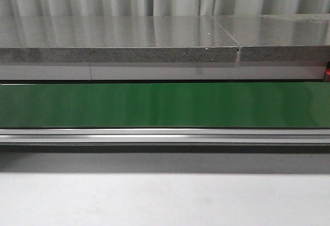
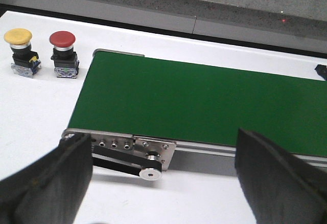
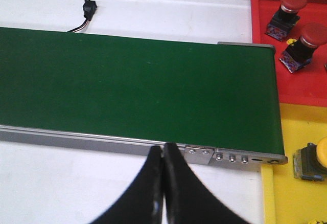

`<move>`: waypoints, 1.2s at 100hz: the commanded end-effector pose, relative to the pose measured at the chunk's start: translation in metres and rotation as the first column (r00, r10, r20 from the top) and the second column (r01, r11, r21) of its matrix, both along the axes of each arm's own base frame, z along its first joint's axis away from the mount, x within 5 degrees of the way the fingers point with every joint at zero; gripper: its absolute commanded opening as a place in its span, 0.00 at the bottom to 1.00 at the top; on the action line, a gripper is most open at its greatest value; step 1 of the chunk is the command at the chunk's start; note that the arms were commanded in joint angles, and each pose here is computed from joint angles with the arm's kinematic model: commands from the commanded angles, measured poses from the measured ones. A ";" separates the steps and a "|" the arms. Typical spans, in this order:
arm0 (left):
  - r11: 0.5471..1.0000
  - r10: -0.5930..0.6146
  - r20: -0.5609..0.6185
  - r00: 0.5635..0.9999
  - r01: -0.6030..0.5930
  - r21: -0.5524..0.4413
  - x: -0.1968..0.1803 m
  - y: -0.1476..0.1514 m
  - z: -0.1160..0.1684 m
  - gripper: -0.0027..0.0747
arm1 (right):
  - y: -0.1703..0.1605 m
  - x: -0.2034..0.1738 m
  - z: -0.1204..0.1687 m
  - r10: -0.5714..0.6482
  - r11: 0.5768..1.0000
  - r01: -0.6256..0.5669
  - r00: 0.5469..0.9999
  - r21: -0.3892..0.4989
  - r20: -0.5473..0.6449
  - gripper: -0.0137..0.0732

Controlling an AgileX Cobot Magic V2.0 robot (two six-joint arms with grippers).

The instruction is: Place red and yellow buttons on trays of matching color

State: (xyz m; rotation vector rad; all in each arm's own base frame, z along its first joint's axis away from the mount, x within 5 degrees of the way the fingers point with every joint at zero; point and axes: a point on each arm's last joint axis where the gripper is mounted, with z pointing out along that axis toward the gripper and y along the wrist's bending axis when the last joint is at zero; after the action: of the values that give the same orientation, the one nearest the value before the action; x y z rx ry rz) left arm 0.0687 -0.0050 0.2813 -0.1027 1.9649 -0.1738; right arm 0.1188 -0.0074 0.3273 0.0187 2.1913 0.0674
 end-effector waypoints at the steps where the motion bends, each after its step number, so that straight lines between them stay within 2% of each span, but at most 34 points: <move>1: 0.999 0.038 0.059 0.998 -0.036 -0.037 0.008 0.001 0.023 0.78 | -0.001 0.001 0.011 -0.007 1.000 0.008 0.997 -0.014 0.074 0.08; 11: 0.993 0.115 0.022 0.993 -0.114 -0.030 0.023 0.006 0.040 0.78 | -0.001 0.001 0.011 -0.007 1.000 0.008 0.997 -0.014 0.074 0.08; 24: 0.987 0.160 0.003 0.987 -0.160 -0.028 0.054 0.009 0.070 0.78 | -0.001 0.001 0.011 -0.007 1.000 0.008 0.997 -0.014 0.074 0.08; 35: 0.980 0.196 -0.038 0.980 -0.197 -0.038 0.090 0.012 0.089 0.78 | -0.001 0.001 0.011 -0.007 1.000 0.008 0.997 -0.014 0.074 0.08; 49: 0.966 0.242 -0.111 0.964 -0.250 -0.072 0.140 0.021 0.099 0.78 | -0.001 0.001 0.011 -0.007 1.000 0.008 0.997 -0.014 0.074 0.08; 66: 0.947 0.297 -0.202 0.933 -0.315 -0.061 0.198 0.039 0.088 0.78 | -0.001 0.001 0.011 -0.007 1.000 0.008 0.997 -0.014 0.074 0.08; 85: 0.920 0.342 -0.345 0.874 -0.387 -0.067 0.250 0.062 0.056 0.75 | -0.001 0.001 0.011 -0.007 1.000 0.008 0.997 -0.014 0.074 0.08; 104: 0.905 0.354 -0.427 0.832 -0.420 -0.067 0.279 0.075 0.025 0.74 | -0.001 0.001 0.011 -0.007 1.000 0.008 0.997 -0.014 0.074 0.08; 120: 0.906 0.351 -0.451 0.820 -0.420 -0.058 0.299 0.079 0.007 0.74 | -0.001 0.001 0.011 -0.007 1.000 0.008 0.997 -0.014 0.074 0.08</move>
State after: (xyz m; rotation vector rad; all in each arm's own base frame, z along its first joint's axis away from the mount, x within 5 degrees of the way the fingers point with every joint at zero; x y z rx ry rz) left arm 0.3573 0.0722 0.2686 -0.7107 2.4332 -0.0078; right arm 0.1188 -0.0074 0.3273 0.0187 2.1913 0.0674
